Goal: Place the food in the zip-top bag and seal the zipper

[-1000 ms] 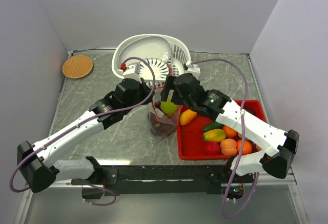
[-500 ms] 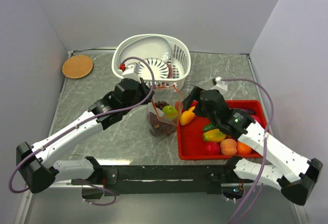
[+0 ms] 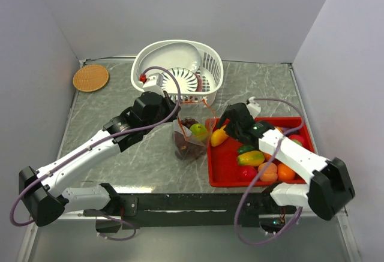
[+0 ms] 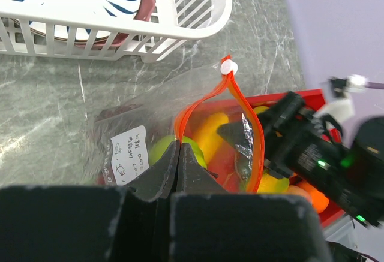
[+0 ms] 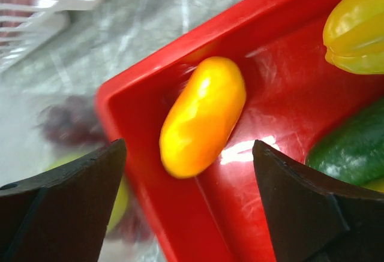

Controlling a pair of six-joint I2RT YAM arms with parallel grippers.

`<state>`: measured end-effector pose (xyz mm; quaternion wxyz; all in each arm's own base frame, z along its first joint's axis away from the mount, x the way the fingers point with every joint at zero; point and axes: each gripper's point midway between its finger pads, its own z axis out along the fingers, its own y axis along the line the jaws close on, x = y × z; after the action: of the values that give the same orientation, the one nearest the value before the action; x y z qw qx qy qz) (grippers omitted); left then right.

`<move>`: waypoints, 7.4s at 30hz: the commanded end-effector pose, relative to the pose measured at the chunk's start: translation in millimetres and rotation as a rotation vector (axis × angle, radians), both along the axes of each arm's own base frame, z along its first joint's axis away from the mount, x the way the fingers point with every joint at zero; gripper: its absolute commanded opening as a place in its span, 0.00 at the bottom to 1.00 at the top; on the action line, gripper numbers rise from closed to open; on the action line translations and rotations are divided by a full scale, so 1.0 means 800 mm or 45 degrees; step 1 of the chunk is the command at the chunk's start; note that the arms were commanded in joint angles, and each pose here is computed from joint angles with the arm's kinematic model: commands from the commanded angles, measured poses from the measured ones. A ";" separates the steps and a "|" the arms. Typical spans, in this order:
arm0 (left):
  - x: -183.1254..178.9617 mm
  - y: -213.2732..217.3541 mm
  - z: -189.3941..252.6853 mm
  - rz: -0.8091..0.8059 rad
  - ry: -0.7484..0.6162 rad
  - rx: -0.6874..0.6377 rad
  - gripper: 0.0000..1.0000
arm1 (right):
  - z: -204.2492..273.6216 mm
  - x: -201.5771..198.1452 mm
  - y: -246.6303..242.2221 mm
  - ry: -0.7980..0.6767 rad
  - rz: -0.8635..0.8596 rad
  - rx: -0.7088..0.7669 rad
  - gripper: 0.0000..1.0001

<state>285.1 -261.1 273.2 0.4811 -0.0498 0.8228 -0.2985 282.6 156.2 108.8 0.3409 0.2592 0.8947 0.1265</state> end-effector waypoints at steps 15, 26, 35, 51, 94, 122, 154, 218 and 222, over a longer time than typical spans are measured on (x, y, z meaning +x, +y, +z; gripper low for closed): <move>0.001 0.007 0.034 0.016 -0.072 -0.056 0.01 | -0.047 0.035 0.007 0.083 -0.054 -0.014 0.63; 0.002 0.000 0.031 0.003 -0.059 -0.073 0.01 | -0.059 0.025 0.008 0.097 0.016 -0.022 0.66; 0.003 0.001 0.030 0.010 -0.057 -0.064 0.01 | -0.049 0.025 0.004 0.082 0.028 -0.041 0.33; 0.003 -0.002 0.031 -0.001 -0.056 -0.071 0.01 | 0.181 -0.005 -0.030 -0.459 0.045 0.101 0.15; 0.007 -0.014 0.040 -0.020 -0.042 -0.104 0.01 | 0.169 0.005 0.137 -0.749 0.124 0.124 0.82; 0.001 -0.002 0.045 -0.006 -0.079 -0.100 0.01 | 0.018 -0.187 -0.081 0.155 -0.260 -0.008 1.00; -0.003 0.009 0.041 0.020 -0.070 -0.087 0.01 | -0.057 -0.182 -0.050 0.380 -0.090 -0.262 0.92; -0.001 -0.001 0.037 -0.014 -0.059 -0.078 0.01 | 0.178 -0.010 -0.028 -0.271 -0.156 0.018 1.00; -0.002 -0.001 0.039 -0.020 -0.067 -0.078 0.01 | 0.117 -0.024 -0.096 -0.103 -0.375 -0.053 1.00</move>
<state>281.8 -260.5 273.4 0.4733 -0.0540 0.8257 -0.3022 281.7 132.6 251.1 0.4419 0.3025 0.8304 0.1542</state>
